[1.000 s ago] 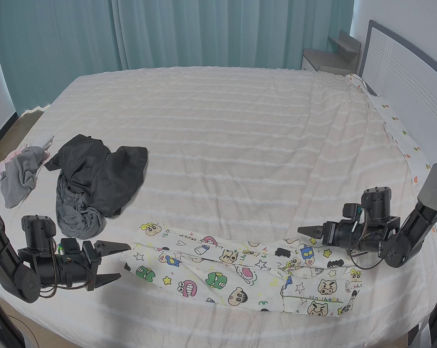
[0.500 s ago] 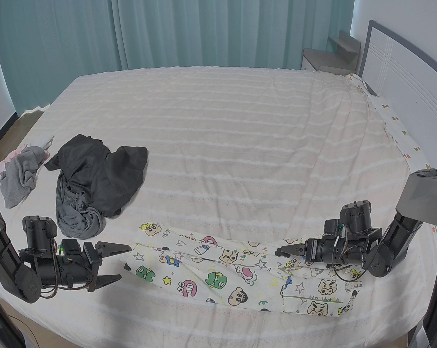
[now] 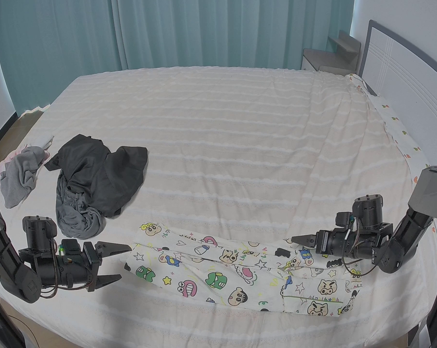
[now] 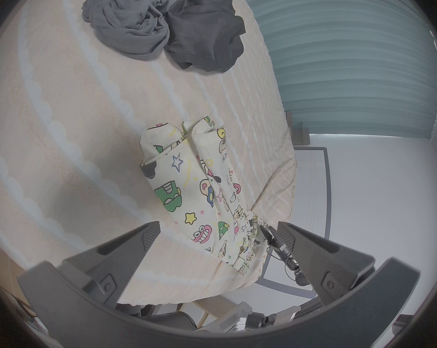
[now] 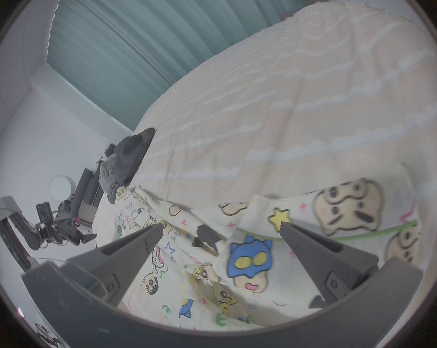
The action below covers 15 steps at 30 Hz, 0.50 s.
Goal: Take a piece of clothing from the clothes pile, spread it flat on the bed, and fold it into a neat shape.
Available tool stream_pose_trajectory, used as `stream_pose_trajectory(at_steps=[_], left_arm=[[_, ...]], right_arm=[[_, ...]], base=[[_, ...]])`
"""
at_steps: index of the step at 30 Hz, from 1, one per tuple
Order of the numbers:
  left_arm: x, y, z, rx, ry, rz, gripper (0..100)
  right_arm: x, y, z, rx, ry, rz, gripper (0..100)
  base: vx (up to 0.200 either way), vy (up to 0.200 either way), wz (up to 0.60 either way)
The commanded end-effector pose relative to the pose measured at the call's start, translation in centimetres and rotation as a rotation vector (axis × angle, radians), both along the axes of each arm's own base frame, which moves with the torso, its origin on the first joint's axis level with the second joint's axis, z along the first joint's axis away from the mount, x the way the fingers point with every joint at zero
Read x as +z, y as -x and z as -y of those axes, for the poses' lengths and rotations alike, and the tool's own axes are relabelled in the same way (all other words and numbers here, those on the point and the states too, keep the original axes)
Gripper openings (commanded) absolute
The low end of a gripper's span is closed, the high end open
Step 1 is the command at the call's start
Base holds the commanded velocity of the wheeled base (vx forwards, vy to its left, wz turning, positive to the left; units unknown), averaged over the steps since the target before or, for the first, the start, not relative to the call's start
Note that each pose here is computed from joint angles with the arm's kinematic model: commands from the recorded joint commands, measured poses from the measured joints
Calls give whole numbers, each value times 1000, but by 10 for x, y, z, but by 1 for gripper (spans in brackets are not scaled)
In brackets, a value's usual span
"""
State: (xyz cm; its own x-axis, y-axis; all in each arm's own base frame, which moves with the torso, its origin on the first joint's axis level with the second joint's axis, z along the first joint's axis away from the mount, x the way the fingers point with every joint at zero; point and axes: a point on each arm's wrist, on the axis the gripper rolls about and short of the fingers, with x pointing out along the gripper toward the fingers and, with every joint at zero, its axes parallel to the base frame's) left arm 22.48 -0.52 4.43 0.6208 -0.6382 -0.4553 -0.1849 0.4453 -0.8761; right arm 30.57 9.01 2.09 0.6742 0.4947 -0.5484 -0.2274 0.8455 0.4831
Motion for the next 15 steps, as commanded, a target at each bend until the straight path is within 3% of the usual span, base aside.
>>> stream_pose_trajectory(at_steps=[1, 11, 15], left_arm=[[0, 0, 0, 0, 1, -2, 100], [1, 1, 0, 1, -1, 3, 100], [7, 3, 0, 5, -6, 28, 100]], right_arm=[[11, 6, 22, -67, -12, 9, 100], [-19, 10, 54, -170, 5, -111, 100], [-9, 19, 61, -208, -25, -106, 100]], base=[[0, 0, 0], [0, 0, 0], [0, 0, 0]])
